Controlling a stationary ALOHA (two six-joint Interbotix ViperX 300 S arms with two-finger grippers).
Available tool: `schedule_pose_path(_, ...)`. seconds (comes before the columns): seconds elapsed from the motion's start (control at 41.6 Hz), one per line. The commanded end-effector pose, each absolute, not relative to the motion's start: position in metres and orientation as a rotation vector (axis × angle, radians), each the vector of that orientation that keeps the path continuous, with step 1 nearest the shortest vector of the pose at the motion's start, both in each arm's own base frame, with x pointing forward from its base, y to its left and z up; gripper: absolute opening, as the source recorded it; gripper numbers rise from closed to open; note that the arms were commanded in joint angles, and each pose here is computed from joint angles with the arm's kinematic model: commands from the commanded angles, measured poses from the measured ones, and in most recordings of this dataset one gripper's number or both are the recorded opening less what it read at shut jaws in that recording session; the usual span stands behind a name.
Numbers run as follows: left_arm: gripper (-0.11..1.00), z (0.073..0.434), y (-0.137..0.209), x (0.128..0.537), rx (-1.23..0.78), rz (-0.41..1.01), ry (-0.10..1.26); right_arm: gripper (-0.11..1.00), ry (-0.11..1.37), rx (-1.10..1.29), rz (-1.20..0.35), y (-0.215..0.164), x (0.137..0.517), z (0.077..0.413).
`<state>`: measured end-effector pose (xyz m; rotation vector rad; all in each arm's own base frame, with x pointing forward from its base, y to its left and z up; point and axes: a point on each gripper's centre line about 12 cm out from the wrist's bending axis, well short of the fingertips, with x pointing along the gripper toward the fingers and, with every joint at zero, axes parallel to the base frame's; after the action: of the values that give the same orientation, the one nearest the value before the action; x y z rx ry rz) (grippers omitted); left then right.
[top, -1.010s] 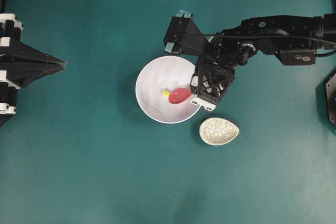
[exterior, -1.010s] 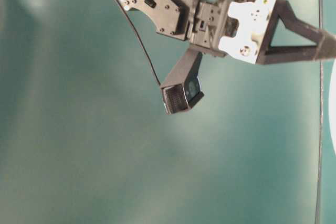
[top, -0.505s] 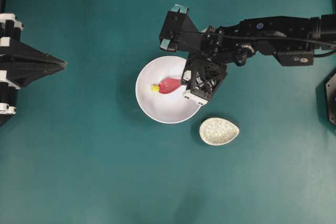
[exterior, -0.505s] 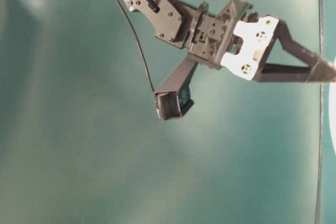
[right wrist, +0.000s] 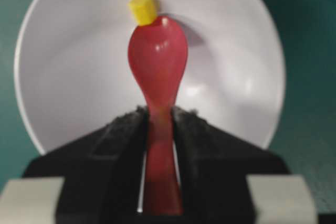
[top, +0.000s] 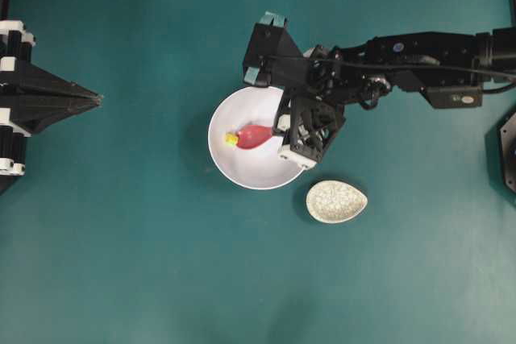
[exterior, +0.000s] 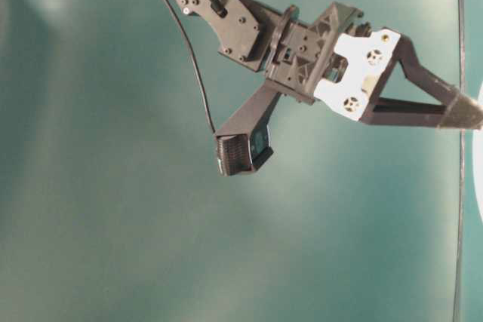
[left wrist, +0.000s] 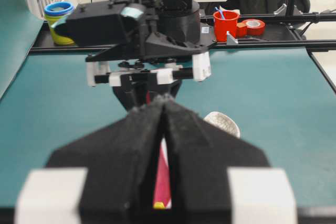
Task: Scoop the yellow hexagonal prism block from the bowl with a spoon using the right arm.
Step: 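Drag the spoon under the yellow block toward the bowl's left side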
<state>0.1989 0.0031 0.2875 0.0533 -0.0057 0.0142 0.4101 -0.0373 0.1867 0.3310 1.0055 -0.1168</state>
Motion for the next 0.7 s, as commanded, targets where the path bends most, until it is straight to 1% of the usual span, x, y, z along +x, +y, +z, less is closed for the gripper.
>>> schedule_pose_path(0.0, 0.0, 0.296, 0.0034, 0.2014, 0.058, 0.016, -0.026, 0.22, 0.959, 0.327, -0.109, -0.036, 0.4147, 0.201)
schedule_pose_path(0.265, 0.0, 0.2962, 0.0034, 0.2014, 0.058, 0.016, -0.027, 0.22, 0.909, 0.318, -0.115, -0.0374, 0.4192, 0.2039)
schedule_pose_path(0.674, 0.0, 0.296, 0.0031, 0.2014, 0.057, 0.014, -0.026, 0.22, 0.871, 0.313, -0.117, -0.0383, 0.4205, 0.2109)
